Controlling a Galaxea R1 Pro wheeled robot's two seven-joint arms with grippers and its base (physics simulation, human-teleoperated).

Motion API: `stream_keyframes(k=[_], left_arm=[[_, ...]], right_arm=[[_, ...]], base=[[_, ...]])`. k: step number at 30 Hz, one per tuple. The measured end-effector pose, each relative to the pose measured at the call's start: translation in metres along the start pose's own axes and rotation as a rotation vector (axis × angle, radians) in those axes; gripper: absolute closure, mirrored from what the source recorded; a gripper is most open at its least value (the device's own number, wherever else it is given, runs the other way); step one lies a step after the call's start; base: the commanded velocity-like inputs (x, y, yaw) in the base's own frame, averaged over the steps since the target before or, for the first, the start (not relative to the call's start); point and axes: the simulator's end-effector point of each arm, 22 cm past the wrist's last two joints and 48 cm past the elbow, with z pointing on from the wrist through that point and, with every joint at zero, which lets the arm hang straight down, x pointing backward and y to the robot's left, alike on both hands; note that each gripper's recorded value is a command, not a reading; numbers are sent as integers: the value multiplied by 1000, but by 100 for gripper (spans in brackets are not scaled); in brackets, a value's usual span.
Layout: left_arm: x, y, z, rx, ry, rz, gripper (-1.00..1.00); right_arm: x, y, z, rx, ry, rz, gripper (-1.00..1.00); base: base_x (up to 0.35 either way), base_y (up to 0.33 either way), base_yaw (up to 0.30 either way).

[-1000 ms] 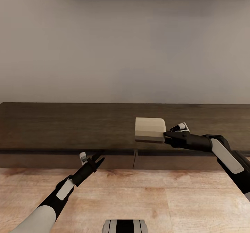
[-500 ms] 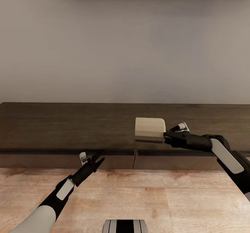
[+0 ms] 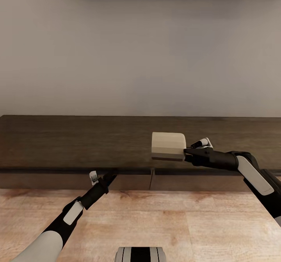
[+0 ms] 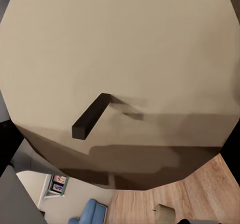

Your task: Place each of the two pumpkins and all three candles from the living room inside a cabinet in the living room (use any cabinet), then make sure every cabinet is closed, and position the cauldron so it is next to a table in the living room.

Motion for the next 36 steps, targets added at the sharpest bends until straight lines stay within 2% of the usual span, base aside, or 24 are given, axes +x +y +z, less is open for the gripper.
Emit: stream_keyframes(k=[6, 8, 11, 36], left_arm=[[0, 0, 0, 0, -2, 0, 100], [-11, -1, -2, 4, -38, 0, 100], [-14, -4, -2, 14, -45, -10, 100], [-14, -5, -2, 18, -47, -16, 100]], right_arm=[[0, 2, 1, -3, 3, -3, 100], [0, 2, 1, -3, 3, -4, 100], [0, 2, 1, -4, 3, -5, 100], [1, 2, 1, -4, 4, -5, 100]], base=[[-18, 0, 0], [-148, 0, 0], [-59, 0, 0], [-1, 0, 0]])
